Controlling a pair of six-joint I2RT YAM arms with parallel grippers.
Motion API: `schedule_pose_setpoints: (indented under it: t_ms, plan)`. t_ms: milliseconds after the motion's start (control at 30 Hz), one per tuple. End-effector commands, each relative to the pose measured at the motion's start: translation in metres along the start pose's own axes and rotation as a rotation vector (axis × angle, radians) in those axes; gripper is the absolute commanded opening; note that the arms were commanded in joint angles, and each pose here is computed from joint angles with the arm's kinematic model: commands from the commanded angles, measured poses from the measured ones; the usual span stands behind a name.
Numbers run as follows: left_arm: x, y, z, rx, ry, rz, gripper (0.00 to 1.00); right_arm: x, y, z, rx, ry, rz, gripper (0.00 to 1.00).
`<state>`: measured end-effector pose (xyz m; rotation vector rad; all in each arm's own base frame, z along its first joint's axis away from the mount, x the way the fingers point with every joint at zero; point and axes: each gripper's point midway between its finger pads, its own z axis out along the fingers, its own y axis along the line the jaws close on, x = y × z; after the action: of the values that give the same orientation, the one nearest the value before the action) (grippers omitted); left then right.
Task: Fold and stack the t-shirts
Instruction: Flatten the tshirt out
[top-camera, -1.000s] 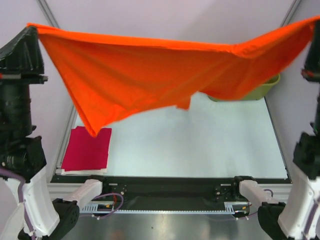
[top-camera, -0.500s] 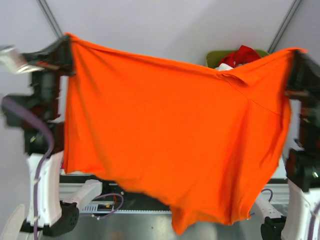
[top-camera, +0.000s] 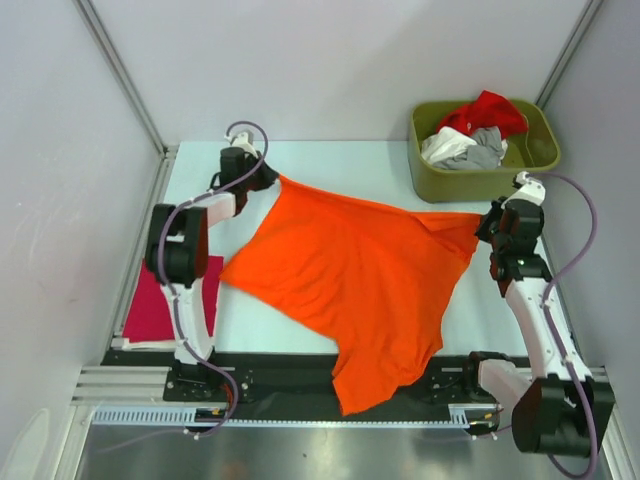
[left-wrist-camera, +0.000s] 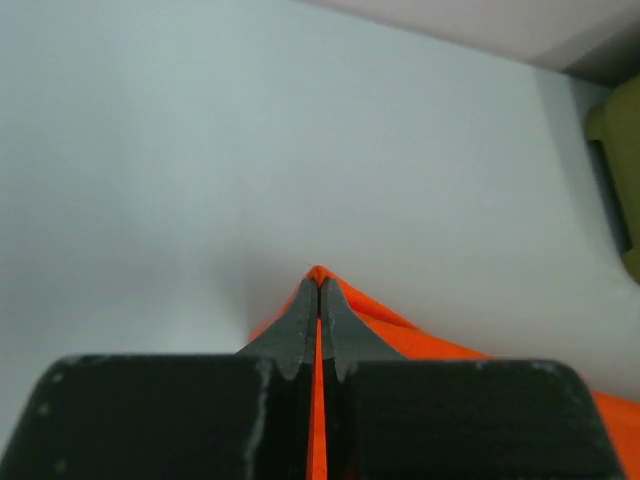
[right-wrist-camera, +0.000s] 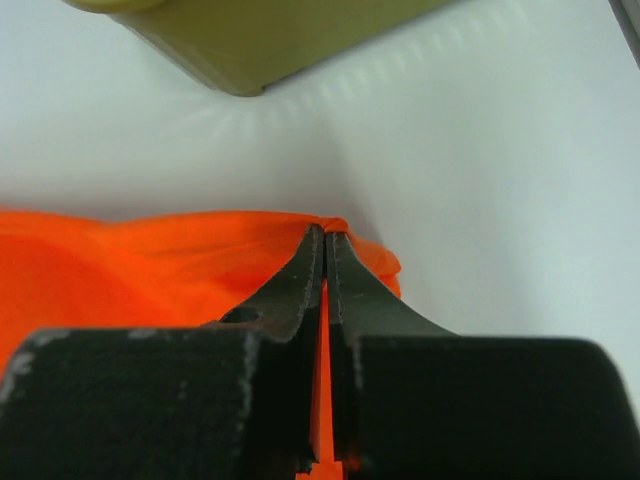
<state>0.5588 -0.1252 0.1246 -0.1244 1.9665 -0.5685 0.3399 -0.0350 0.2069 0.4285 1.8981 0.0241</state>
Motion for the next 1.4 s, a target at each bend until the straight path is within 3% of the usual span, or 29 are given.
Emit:
schedule_pose_setpoints:
  t_ms: [0,33,200,367,533,800,1033,1367]
  plan:
    - [-0.056,-0.031,0.041,0.16,-0.143,-0.046,0.0,-0.033,-0.006,0.018,0.031,-0.112,-0.037,0.0]
    - [-0.041,-0.024,0.048,0.149,-0.115,-0.065,0.0,-0.03,-0.005,0.023,0.025,-0.096,-0.038,0.0]
    - [-0.059,-0.023,0.071,0.15,-0.147,-0.075,0.0,-0.014,0.004,0.046,-0.025,-0.008,-0.033,0.0]
    - [-0.059,-0.024,0.085,0.164,-0.102,-0.07,0.0,-0.002,0.004,0.056,-0.013,0.076,0.001,0.0]
    - [-0.052,-0.029,0.073,0.152,-0.028,-0.071,0.01,-0.003,0.012,0.045,-0.022,0.118,0.085,0.0]
    - [-0.032,-0.026,0.055,0.125,0.093,-0.064,0.0,0.003,0.025,0.039,-0.028,0.214,0.086,0.0]
    - [-0.065,-0.032,0.056,0.119,0.03,-0.058,0.0,0.006,0.025,0.043,-0.034,0.242,0.168,0.0]
    - [-0.087,-0.015,0.091,0.138,-0.052,-0.152,0.0,-0.004,0.025,0.068,0.001,0.225,0.236,0.0]
